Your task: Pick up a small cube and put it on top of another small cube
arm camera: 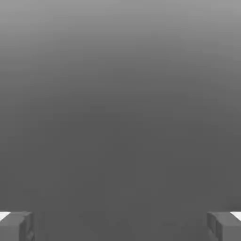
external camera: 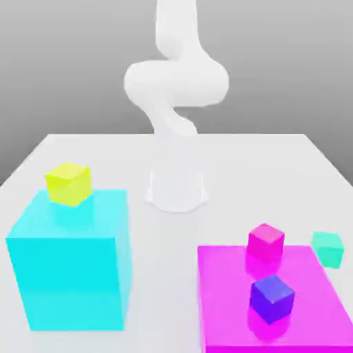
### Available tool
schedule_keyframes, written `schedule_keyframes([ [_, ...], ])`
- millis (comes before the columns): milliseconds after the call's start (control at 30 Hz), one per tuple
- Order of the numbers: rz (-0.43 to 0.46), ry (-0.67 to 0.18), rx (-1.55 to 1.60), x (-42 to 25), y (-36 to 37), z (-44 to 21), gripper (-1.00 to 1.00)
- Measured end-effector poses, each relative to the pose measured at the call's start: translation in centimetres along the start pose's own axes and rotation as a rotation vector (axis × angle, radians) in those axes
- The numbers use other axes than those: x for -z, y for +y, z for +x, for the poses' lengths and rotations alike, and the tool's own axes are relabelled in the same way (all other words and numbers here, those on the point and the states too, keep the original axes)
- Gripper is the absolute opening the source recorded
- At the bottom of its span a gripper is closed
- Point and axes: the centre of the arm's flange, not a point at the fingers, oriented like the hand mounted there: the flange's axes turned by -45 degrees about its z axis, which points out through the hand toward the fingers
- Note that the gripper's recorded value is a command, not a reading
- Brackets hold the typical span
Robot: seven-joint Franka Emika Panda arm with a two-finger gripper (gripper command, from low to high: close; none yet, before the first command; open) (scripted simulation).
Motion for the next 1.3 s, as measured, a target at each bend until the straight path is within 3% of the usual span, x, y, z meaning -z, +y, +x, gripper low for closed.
schedule_keyframes([
  [333,0.225,-0.287,0.513,-18.9,-17.0,-9.3,0.00],
  [733,0.472,-0.575,1.178,-28.1,-32.4,-35.0,0.00],
  [933,0.486,-0.597,1.215,-32.7,-32.8,-40.5,0.00],
  [967,0.486,-0.598,1.215,-33.2,-32.8,-41.0,-1.00],
  [1300,0.485,-0.598,1.216,-31.1,-32.8,-39.1,-1.00],
])
